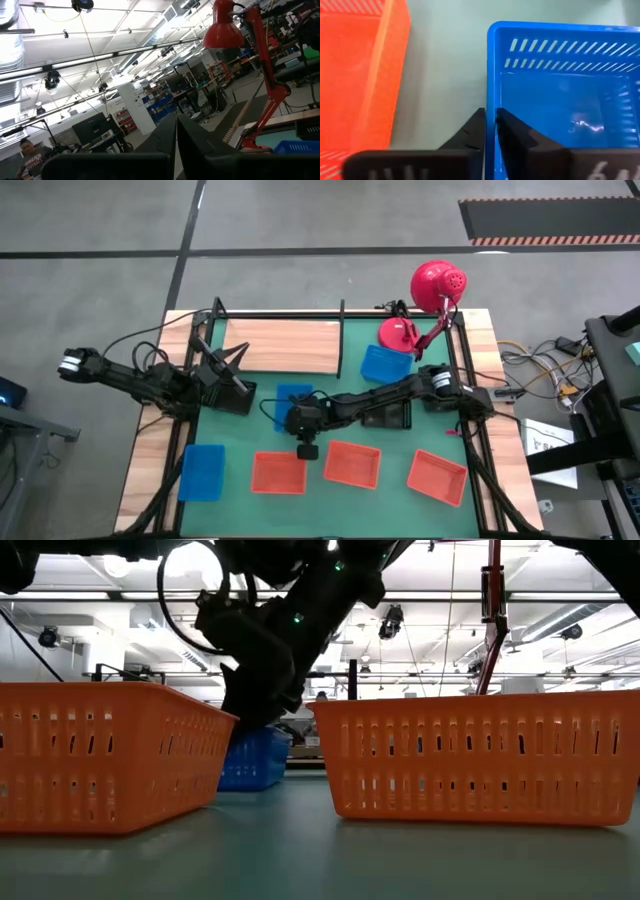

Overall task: Stack baskets on shelf by color
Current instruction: Put the middle blue bin on the shelf

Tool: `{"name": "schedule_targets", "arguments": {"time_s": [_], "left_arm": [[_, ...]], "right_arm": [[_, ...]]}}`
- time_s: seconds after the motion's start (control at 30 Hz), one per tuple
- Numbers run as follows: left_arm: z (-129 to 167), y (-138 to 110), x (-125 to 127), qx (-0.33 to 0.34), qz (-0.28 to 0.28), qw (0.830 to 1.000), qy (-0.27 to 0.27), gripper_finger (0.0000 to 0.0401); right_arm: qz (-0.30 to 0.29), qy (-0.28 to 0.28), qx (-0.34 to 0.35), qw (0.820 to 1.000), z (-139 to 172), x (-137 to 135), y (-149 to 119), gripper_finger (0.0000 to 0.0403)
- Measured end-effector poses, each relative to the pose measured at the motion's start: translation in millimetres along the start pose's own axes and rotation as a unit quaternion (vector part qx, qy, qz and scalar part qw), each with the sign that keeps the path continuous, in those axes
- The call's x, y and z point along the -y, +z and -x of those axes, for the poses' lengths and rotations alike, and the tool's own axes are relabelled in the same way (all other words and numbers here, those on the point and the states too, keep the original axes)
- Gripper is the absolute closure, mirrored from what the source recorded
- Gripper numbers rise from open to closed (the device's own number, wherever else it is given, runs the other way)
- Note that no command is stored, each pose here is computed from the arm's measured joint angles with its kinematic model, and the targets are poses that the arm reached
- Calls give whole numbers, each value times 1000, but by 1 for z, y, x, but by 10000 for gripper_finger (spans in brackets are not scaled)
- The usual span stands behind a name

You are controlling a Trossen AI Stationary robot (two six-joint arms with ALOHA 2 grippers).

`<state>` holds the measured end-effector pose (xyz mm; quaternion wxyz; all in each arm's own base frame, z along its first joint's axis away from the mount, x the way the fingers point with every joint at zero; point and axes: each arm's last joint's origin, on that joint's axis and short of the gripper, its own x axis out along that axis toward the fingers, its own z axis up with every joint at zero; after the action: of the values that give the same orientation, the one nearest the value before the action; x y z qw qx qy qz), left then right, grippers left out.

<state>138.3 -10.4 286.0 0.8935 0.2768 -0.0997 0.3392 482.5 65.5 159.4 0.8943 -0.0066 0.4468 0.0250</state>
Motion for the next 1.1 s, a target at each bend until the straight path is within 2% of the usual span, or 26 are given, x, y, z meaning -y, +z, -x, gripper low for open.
{"name": "schedule_targets", "arguments": {"time_s": [0.2,0.47,0.6,0.67,0.8,1.1], "left_arm": [[0,0,0,0,0,1000,0,401],[0,0,0,1,1,1000,1,401],[0,0,0,1,1,1000,1,401],[0,0,-1,1,2,1000,1,401],[1,1,-2,4,7,1000,4,401],[2,2,-6,8,14,1000,9,401]], "right_arm": [[21,-1,14,1000,13,1,7,392],[73,-5,78,994,66,1,35,394],[110,-53,106,987,87,7,47,394],[119,-84,109,983,90,14,51,394],[127,-110,104,980,90,39,53,394],[96,-152,84,980,71,106,45,394]]}}
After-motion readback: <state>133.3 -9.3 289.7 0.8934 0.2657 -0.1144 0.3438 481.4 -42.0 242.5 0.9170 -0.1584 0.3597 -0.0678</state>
